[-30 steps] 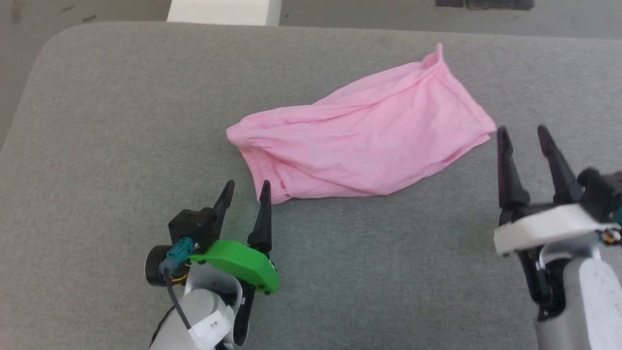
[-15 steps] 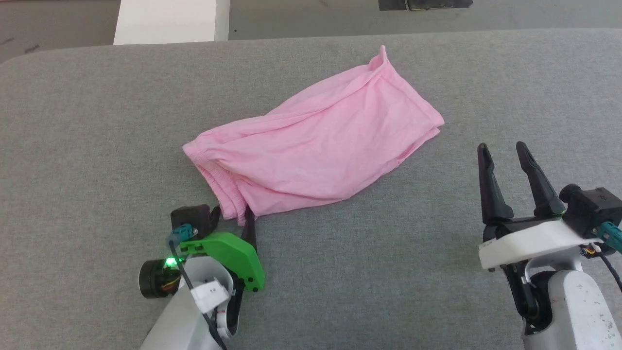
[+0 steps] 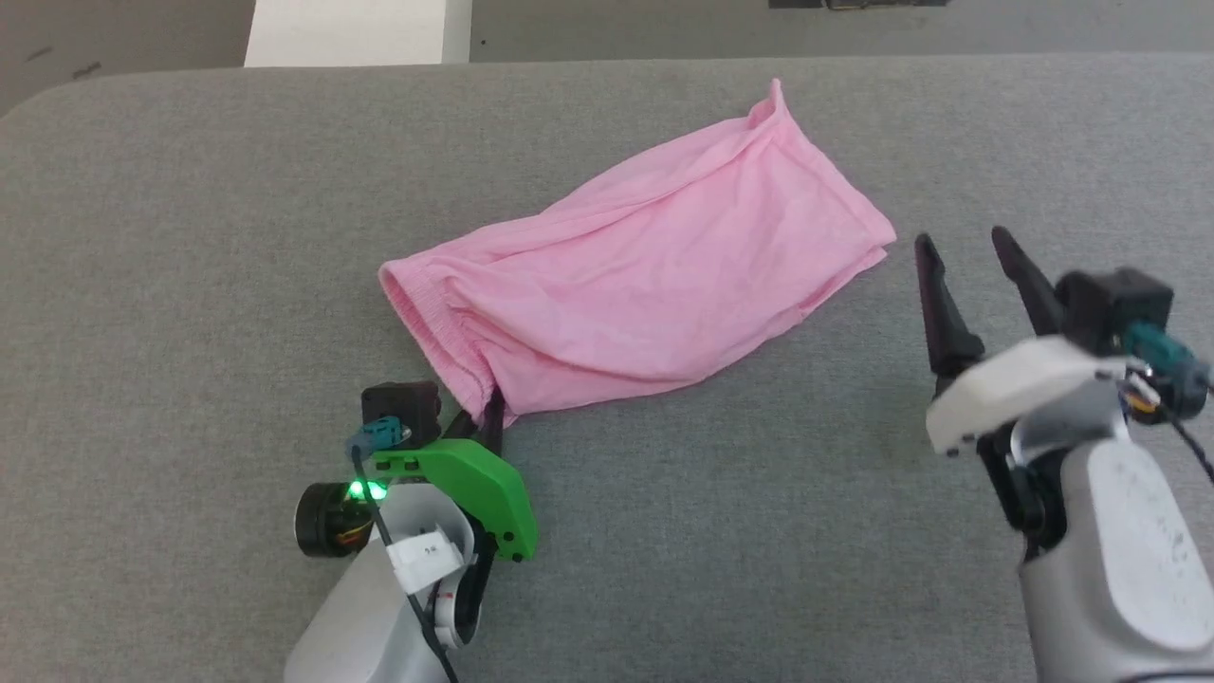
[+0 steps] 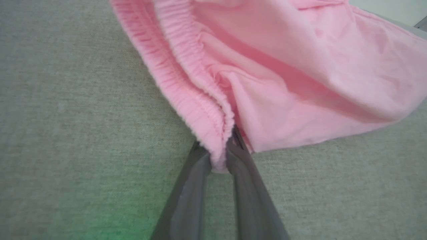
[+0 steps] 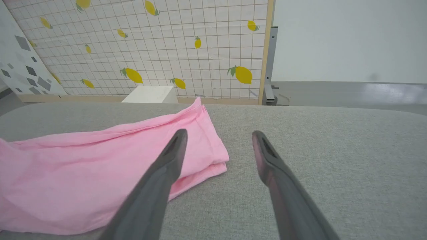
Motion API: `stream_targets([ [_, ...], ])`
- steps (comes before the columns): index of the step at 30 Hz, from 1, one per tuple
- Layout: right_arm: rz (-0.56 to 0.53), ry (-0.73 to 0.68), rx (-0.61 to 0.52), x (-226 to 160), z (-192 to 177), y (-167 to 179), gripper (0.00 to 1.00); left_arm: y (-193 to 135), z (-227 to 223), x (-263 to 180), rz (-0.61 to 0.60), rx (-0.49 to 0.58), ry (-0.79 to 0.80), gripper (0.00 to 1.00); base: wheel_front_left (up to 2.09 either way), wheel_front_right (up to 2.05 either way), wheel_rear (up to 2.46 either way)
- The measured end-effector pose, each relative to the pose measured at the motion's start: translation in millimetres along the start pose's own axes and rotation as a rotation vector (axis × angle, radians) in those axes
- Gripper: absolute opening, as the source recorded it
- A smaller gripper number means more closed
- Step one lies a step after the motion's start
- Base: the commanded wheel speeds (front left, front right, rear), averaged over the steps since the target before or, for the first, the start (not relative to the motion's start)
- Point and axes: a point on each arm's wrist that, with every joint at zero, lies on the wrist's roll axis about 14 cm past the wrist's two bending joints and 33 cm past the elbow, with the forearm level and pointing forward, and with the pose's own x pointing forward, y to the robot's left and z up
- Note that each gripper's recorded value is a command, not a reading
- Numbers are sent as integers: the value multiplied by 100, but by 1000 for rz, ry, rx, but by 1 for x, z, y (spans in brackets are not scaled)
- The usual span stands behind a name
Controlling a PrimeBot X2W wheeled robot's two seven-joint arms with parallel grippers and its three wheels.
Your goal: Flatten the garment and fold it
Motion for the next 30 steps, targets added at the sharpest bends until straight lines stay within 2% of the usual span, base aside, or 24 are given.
stream_targets([
  [10, -34, 364, -5, 50, -51, -8, 100, 3, 0, 3, -1, -20, -11, 0, 0, 0, 0],
  [17, -9, 643, -56, 58, -98, 4, 100, 8, -1, 9, 2, -34, -15, 0, 0, 0, 0],
  [20, 8, 727, -88, 58, -107, 10, 16, 10, -2, 9, 5, -44, -15, 0, 0, 0, 0],
  [21, 13, 746, -95, 59, -108, 12, 0, 10, -2, 9, 6, -47, -17, 0, 0, 0, 0],
  [25, 32, 736, -96, 58, -100, 20, 0, 9, 0, 8, 0, -46, -24, 0, 0, 0, 0],
  [30, 26, 618, -60, 43, -83, 16, 0, 8, 8, -1, -23, -32, -35, 0, 0, 0, 0],
])
